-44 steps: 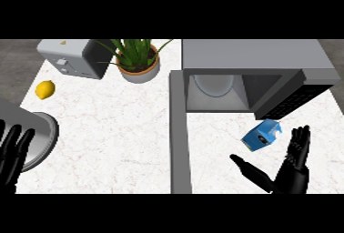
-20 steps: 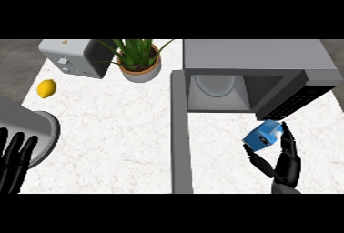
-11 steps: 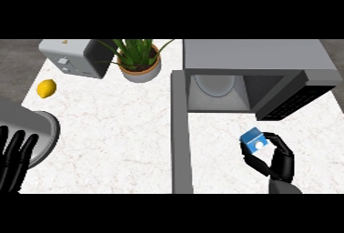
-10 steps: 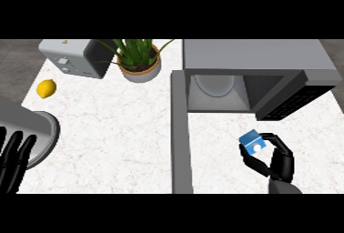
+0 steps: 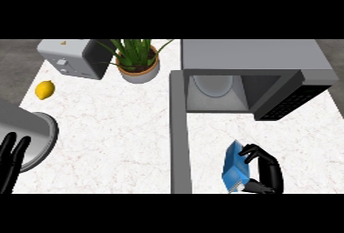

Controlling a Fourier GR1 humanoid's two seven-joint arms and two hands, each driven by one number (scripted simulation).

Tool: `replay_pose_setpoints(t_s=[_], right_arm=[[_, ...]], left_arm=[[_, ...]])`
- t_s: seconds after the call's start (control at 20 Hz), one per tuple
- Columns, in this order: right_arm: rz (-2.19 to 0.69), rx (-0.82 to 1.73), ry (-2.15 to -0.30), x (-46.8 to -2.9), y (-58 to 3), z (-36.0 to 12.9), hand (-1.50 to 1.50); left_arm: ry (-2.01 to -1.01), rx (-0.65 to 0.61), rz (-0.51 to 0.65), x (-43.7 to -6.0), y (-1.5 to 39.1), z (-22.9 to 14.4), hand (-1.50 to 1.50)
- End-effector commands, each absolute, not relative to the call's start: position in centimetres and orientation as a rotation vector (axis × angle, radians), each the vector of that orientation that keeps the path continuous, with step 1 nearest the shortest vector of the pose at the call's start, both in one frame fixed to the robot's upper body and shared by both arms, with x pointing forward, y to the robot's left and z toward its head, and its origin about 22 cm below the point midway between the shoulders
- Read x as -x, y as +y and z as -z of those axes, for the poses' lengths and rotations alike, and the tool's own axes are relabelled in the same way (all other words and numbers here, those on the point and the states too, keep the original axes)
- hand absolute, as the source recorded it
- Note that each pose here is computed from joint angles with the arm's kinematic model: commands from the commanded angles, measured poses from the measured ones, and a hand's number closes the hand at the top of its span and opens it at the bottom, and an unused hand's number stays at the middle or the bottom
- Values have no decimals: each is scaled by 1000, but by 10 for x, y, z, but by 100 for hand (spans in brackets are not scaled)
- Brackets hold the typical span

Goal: Pick up the milk, place it into the microwave and close the microwave

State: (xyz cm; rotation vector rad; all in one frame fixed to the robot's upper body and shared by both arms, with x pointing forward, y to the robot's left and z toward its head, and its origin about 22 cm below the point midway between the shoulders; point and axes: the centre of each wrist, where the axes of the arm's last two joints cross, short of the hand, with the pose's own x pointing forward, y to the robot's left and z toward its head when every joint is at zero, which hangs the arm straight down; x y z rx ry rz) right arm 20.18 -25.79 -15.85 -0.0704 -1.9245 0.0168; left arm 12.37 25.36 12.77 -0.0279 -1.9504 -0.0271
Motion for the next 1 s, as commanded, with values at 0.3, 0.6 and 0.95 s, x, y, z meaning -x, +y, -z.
replay_pose_setpoints(t_s=[0.3,0.6,0.95], right_arm=[[-21,-43,-1952,-218,-236,107,150],[-107,36,-1984,-244,-194,72,150],[-181,199,-1918,-311,-174,47,150]], left_arm=[[-1937,14,-7,-127,261,-107,-150],[-1928,-8,-2,-128,266,-115,-150],[-1907,-12,12,-128,293,-120,-150]])
